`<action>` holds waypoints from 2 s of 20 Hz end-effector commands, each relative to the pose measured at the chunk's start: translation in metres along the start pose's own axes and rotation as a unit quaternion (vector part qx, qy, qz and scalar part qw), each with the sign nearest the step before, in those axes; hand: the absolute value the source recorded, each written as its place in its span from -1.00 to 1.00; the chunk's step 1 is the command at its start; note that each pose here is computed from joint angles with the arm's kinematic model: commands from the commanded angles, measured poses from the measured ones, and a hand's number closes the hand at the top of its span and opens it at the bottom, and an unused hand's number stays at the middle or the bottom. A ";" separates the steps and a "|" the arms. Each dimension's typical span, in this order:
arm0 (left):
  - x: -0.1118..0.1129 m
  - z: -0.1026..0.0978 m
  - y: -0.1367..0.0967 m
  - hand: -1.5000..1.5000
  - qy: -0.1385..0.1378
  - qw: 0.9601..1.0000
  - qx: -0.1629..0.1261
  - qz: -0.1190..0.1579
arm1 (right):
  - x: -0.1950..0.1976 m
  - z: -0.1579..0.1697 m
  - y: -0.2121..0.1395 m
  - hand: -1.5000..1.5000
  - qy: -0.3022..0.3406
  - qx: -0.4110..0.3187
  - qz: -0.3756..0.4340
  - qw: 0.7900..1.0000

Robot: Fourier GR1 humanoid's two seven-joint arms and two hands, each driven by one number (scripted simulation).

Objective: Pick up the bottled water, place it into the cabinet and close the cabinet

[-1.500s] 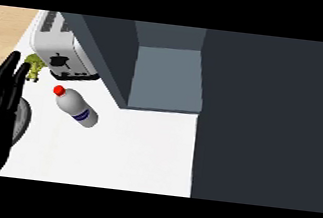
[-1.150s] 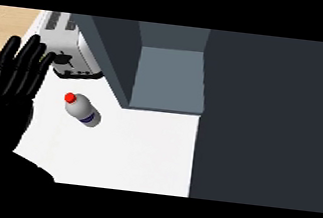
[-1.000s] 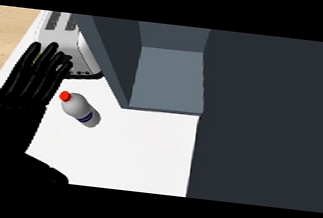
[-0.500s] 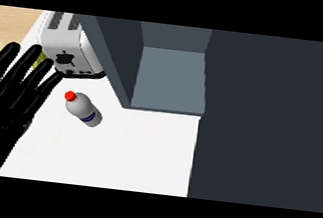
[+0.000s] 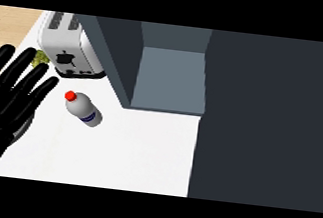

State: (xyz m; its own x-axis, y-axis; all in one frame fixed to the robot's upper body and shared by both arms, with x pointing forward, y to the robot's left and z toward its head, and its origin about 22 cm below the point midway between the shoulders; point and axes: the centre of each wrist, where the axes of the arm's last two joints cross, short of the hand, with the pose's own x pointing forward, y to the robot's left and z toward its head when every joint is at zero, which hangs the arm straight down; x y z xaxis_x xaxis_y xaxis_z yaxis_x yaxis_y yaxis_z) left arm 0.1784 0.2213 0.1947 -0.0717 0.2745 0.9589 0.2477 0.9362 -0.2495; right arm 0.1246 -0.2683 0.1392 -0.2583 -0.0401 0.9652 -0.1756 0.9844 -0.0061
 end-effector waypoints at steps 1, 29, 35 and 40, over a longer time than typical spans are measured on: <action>0.008 0.018 -0.002 -1.00 -0.027 1.000 0.002 0.006 | 0.035 0.028 0.000 -1.00 -0.036 0.019 -0.028 0.999; -0.027 0.018 0.078 -1.00 0.043 0.989 0.127 -0.060 | 0.042 0.044 -0.002 -1.00 -0.039 0.021 -0.036 0.998; -0.075 0.006 0.106 -1.00 0.046 0.988 0.121 -0.085 | 0.034 0.041 -0.008 -1.00 -0.038 0.025 -0.036 0.998; -0.110 0.004 0.124 -1.00 0.053 0.987 0.121 -0.095 | 0.038 0.056 -0.005 -1.00 -0.033 0.038 -0.035 0.998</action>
State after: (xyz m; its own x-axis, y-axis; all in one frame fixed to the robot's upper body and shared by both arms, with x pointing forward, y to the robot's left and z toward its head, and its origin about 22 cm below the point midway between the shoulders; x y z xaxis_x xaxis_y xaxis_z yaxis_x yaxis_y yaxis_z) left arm 0.2102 0.3002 0.0878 -0.0008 0.0886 0.9961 -0.0004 0.9961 -0.0886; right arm 0.0955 -0.2988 0.1251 -0.2477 -0.0275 0.9684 -0.1815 0.9832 -0.0185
